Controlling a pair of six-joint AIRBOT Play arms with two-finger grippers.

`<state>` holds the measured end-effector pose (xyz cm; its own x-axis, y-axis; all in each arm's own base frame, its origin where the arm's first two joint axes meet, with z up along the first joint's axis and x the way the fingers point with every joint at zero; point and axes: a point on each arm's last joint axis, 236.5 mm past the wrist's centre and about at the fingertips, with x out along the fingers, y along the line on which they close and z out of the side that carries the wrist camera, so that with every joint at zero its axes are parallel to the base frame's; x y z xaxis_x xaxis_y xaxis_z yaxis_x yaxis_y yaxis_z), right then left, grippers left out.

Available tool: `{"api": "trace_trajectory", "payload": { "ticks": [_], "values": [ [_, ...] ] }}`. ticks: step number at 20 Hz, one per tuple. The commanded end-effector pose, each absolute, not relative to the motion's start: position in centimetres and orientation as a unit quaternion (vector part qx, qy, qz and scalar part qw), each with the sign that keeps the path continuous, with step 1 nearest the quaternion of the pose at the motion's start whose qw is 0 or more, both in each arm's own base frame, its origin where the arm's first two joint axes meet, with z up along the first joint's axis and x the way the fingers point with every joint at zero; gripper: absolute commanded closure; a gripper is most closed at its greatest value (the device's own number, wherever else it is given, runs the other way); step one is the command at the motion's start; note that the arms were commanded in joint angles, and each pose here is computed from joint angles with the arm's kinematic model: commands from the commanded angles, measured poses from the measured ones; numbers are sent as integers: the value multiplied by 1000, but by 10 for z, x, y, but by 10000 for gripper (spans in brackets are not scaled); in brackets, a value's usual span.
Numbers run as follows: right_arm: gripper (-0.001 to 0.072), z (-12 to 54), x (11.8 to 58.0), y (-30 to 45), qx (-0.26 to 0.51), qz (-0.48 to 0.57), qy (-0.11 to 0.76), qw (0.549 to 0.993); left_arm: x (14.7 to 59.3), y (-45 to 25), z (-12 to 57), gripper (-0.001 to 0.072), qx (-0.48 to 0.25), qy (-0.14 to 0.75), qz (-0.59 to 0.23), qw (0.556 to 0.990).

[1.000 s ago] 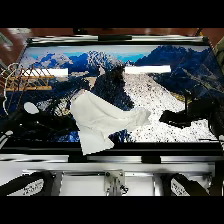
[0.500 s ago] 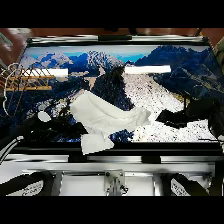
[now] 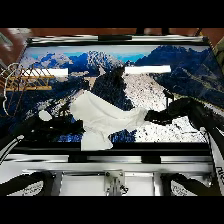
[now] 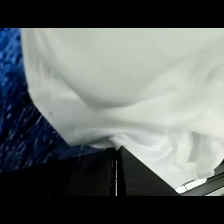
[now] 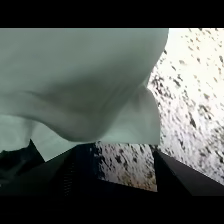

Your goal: Fold the shirts.

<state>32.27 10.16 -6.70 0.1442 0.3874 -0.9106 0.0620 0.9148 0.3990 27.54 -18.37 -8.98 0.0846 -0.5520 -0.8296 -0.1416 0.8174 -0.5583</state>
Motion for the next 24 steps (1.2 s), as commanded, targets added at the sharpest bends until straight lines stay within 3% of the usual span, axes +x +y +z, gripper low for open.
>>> {"api": "trace_trajectory", "payload": {
  "ticks": [1,4,5,6,7,11,14,16,19,22,24],
  "values": [
    [97,-76,341,121,139,127,615,766,280,-187,-77,681,-261,650,-163,695],
    [100,-82,354,134,133,122,597,782,284,-188,-68,681,-260,640,-168,703],
    [225,-88,356,134,133,117,598,782,287,-188,-64,681,-252,633,-178,710],
    [548,-92,356,134,134,115,601,780,291,-189,-58,681,-245,624,-188,718],
    [636,-90,357,132,138,111,599,781,297,-189,-49,681,-241,613,-195,727],
    [642,-9,378,124,41,163,528,832,359,-189,60,682,-174,469,-272,822],
    [641,148,399,108,-40,172,364,915,387,-178,250,682,-93,249,-318,910],
    [641,269,388,100,-53,161,223,960,363,-161,388,681,-66,93,-314,943],
    [642,417,328,94,-31,165,38,985,278,-137,542,681,-40,-100,-297,949],
    [642,479,268,96,10,189,-43,981,205,-124,607,682,-42,-196,-285,937],
    [642,492,246,91,30,189,-62,980,188,-114,614,682,-44,-206,-266,941]
  ]
}}
